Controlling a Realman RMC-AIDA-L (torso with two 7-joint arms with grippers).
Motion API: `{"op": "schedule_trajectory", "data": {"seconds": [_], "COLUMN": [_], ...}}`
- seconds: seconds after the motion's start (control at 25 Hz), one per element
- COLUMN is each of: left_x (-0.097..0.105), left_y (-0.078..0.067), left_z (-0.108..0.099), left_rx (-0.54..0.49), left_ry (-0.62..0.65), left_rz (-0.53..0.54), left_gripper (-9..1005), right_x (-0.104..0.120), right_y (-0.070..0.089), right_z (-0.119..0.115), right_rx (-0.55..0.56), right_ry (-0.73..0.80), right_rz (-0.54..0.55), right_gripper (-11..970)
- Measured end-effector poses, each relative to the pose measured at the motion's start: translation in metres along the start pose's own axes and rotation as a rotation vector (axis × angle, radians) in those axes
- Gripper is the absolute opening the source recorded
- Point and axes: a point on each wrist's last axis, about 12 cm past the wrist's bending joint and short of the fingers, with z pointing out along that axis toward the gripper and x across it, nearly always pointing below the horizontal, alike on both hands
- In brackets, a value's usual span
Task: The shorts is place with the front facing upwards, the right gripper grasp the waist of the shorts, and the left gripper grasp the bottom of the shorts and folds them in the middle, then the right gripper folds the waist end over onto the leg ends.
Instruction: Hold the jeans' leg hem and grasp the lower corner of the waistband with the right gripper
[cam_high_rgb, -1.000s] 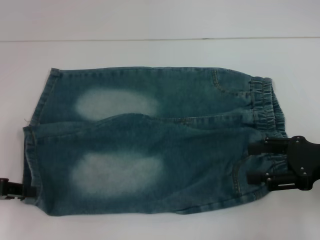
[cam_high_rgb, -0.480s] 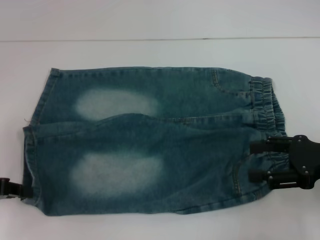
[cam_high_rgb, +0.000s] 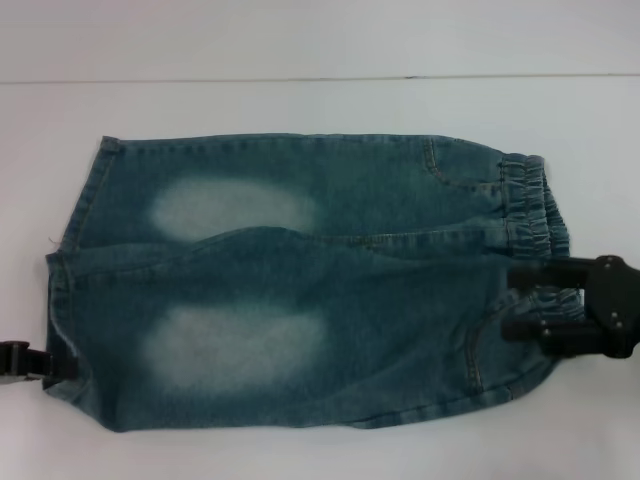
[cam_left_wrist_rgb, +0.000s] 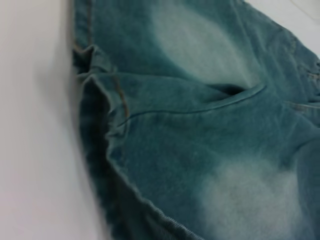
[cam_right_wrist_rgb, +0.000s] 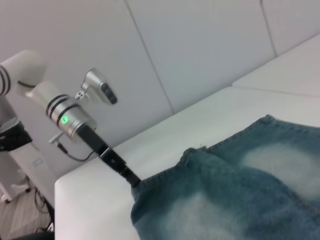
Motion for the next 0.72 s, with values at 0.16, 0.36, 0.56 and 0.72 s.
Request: {"op": "schedule_trajectory", "data": {"seconds": [0.16,0.36,0.56,0.72], "left_x": [-0.003,-0.008,-0.012,-0.015], "left_y": [-0.003,-0.006,-0.008,-0.009], "left_z": [0.003,0.003,0.002,0.000], "left_rx": [0.008,0.024,0.030,0.048], "left_ry": [-0.002,-0.017,-0.030,-0.060], "left_rz": [0.020,0.033,0.041,0.046], "left_gripper": [0,0,0,0], "right_x": [-0.005,-0.018,-0.036,-0.053], "right_y": [-0.002,-0.008,-0.017,-0.020], "right_z": [-0.002,-0.008,-0.018,-0.023], "right_rx": [0.007,0.016,0.041,0.078], "right_ry": [-0.013,0.009,0.111,0.216], "right_rz": [0.037,0.099,0.150,0.157], "right_gripper": [851,851,852,852]}}
